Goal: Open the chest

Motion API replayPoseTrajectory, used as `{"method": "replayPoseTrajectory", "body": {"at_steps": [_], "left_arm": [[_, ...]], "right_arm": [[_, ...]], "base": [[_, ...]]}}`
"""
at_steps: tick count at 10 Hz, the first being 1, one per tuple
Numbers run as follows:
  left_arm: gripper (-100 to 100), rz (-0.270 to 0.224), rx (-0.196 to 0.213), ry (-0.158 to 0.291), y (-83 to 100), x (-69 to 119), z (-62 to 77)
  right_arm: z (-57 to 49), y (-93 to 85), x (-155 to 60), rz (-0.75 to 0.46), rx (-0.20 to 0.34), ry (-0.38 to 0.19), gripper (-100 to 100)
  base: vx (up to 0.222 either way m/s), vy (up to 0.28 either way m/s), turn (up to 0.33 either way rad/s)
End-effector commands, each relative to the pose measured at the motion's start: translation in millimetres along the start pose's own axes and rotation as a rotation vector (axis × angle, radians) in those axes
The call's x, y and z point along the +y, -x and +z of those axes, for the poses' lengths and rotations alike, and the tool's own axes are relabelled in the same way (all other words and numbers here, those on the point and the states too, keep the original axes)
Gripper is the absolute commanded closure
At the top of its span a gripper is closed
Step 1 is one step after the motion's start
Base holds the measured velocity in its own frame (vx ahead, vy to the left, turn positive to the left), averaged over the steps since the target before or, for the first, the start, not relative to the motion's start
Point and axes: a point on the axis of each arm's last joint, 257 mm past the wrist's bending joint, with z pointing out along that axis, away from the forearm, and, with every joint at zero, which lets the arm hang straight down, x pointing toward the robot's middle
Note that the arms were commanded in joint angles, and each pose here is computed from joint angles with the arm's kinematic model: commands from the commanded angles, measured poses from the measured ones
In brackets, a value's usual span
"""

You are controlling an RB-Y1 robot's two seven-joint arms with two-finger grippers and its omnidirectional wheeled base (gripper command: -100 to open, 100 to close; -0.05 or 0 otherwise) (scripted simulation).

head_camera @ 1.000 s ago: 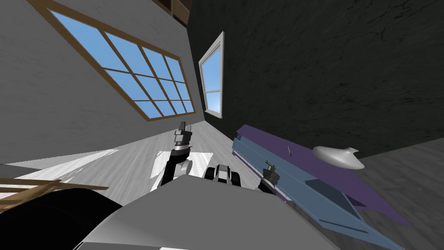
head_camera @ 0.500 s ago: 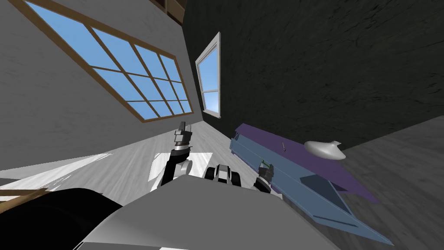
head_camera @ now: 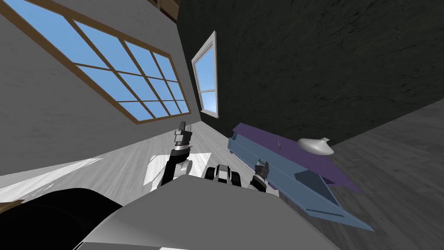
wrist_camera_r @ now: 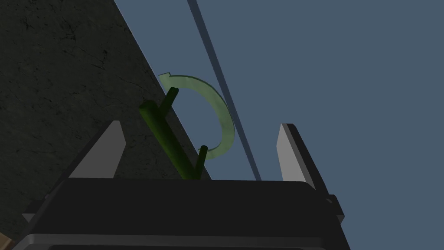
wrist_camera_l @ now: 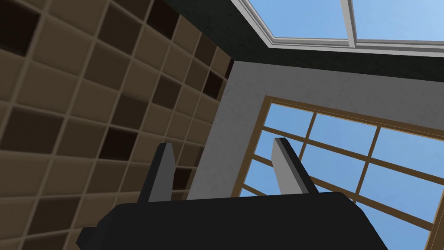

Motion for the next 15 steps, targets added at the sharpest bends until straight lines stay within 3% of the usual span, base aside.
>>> {"method": "replayPoseTrajectory", "body": {"at_steps": [1, 9, 12, 13, 14, 15], "left_arm": [[0, 0.0, 0.0, 0.0, 0.0, 0.0, 0.0], [0, 0.0, 0.0, 0.0, 0.0, 0.0, 0.0], [0, 0.0, 0.0, 0.0, 0.0, 0.0, 0.0], [0, 0.0, 0.0, 0.0, 0.0, 0.0, 0.0], [0, 0.0, 0.0, 0.0, 0.0, 0.0, 0.0], [0, 0.0, 0.0, 0.0, 0.0, 0.0, 0.0]], "right_arm": [[-4.6, 17.3, 1.2, -0.006, -0.018, 0.014, -100], [-7.2, 80.0, -16.6, -0.019, -0.086, 0.001, -100], [-3.8, 97.7, -31.5, -0.017, -0.104, -0.025, -100], [-6.2, 93.8, -26.2, -0.023, -0.1, -0.011, -100], [-6.2, 94.5, -26.2, -0.024, -0.101, -0.01, 0], [-6.4, 94.1, -25.7, -0.024, -0.101, -0.009, 0]], "base": [[0.007, -0.032, -0.111], [0.004, -0.041, -0.09], [0.007, -0.039, -0.076], [0.005, -0.012, -0.002], [0.0, 0.0, 0.0], [0.0, 0.0, 0.0]]}}
